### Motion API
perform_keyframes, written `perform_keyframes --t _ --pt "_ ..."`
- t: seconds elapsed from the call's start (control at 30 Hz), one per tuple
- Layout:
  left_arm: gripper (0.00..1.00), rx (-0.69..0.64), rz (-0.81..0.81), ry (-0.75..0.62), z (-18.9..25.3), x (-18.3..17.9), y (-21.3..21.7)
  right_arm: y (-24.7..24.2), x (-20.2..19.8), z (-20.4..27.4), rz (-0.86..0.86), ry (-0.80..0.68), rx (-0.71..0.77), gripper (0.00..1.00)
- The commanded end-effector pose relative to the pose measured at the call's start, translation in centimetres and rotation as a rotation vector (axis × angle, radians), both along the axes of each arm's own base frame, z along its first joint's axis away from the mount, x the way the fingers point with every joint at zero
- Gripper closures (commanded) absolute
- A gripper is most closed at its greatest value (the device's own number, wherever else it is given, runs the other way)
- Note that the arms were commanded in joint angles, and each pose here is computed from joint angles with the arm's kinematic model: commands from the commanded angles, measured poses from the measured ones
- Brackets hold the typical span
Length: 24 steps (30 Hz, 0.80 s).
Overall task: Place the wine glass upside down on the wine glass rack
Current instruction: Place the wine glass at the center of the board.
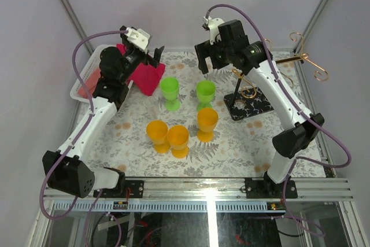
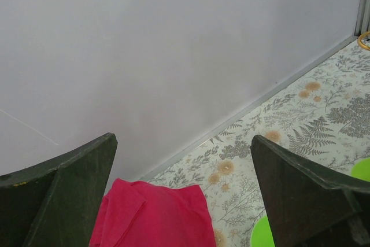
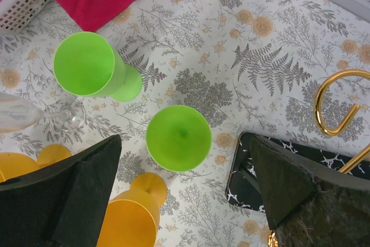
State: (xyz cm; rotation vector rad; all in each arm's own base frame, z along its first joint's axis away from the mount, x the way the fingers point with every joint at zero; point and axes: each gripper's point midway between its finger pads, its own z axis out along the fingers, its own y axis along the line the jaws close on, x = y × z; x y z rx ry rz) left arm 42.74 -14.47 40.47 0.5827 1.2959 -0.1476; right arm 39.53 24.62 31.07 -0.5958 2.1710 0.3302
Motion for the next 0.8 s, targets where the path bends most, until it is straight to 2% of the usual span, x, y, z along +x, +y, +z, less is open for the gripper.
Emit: perform_keyframes --t 0.0,0.17,0.27,0.3,0.33,0.37,0.43,0.6,0.67,0.77 --pt "0.0 -0.062 0.028 -0.104 3.9 -1.0 0.9 -1.0 0.1 5.6 -0.053 -0.168 0.08 0.0" --pt "0.0 -0.14 0.119 -0.111 4.7 -0.9 2.6 -3.3 0.4 7.6 -0.177 -0.287 0.107 0.0" --pt "0.0 -0.142 0.165 -0.084 4.6 -0.2 3.2 -3.8 1.3 11.2 -0.214 -0.378 0.127 0.01" --pt "0.0 -0.163 0.169 -0.078 5.3 -0.1 3.3 -3.7 1.3 12.3 -0.215 -0.386 0.146 0.01" --pt "0.0 -0.239 0.183 -0.092 6.5 0.1 3.6 -3.5 1.5 13.3 -0.207 -0.411 0.161 0.01" --pt "0.0 -0.256 0.14 -0.113 7.4 -0.1 2.9 -3.2 1.8 13.8 -0.194 -0.437 0.161 0.0" --pt "0.0 -0.209 0.077 -0.147 8.3 -0.4 1.8 -3.4 2.0 14.6 -0.164 -0.475 0.111 0.01" --pt "0.0 -0.243 0.113 -0.16 8.1 -0.5 2.5 -7.0 3.0 12.7 -0.317 -0.462 -0.046 0.01" --pt "0.0 -0.242 0.125 -0.166 7.6 -0.7 2.8 -9.4 2.6 12.7 -0.389 -0.45 -0.016 0.01" --pt "0.0 -0.225 0.158 -0.149 6.7 -0.4 3.3 -13.0 3.8 11.0 -0.46 -0.325 0.165 0.01"
